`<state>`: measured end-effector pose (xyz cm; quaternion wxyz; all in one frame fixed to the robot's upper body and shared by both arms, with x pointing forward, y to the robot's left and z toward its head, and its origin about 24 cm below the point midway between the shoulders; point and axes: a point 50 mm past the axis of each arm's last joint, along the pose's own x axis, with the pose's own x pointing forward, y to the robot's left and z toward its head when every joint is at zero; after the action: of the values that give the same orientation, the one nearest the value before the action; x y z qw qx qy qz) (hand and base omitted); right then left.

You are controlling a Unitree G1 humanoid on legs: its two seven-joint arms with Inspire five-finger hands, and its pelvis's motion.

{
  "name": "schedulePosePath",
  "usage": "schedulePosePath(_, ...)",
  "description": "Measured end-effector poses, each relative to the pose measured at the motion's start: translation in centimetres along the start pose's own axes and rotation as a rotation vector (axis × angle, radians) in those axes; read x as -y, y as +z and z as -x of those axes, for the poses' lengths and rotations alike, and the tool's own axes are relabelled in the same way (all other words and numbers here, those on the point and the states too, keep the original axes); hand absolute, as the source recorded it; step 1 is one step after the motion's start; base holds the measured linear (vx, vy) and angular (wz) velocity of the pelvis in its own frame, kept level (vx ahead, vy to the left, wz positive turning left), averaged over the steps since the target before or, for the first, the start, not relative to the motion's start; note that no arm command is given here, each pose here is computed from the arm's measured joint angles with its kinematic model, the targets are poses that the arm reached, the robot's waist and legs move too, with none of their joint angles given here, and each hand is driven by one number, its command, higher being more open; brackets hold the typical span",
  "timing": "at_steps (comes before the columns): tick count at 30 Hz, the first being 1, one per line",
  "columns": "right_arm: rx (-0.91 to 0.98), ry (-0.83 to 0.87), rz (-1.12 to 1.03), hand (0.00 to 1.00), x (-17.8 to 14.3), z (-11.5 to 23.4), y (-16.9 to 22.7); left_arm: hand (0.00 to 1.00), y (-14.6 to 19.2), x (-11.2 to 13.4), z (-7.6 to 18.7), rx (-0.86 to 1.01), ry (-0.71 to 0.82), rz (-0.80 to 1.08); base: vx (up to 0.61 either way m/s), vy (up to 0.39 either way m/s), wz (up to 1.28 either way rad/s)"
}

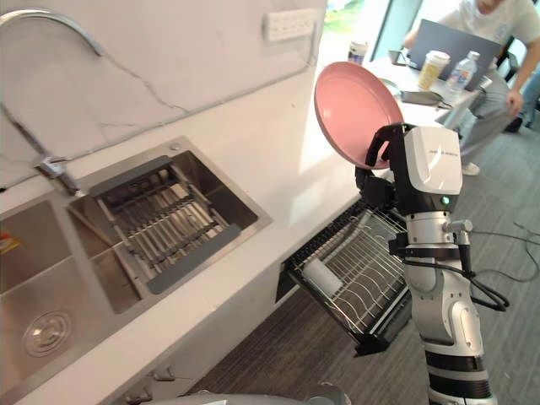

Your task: Walk over to the sink, pick up the cup, carry it to the dishwasher, place the cup inside the dishwasher, then close the dishwasher door

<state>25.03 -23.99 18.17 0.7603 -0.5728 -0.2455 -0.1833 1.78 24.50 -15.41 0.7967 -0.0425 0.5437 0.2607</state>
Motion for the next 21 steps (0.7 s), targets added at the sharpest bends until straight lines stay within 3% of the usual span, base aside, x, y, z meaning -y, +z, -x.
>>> schedulePosePath(8, -0.141, 0.058, 0.025, 0.0, 1.3, 2.1, -2.6, 1.0, 0.9, 0.5, 0.1, -0.011, -0.023, -0.018, -0.08, -0.09, -0.01)
schedulePosePath(12, -0.236, 0.144, -0.018, 0.0, -0.3, 4.3, -3.2, 1.0, 2.2, 2.2, 0.1, 0.006, -0.086, 0.015, -0.14, 0.049, 0.01)
schedulePosePath(21, -0.402, 0.204, -0.029, 0.0, -3.0, 5.9, -5.7, 1.0, 6.8, 5.6, -0.2, 0.13, -0.231, 0.068, -0.1, 0.097, -0.03)
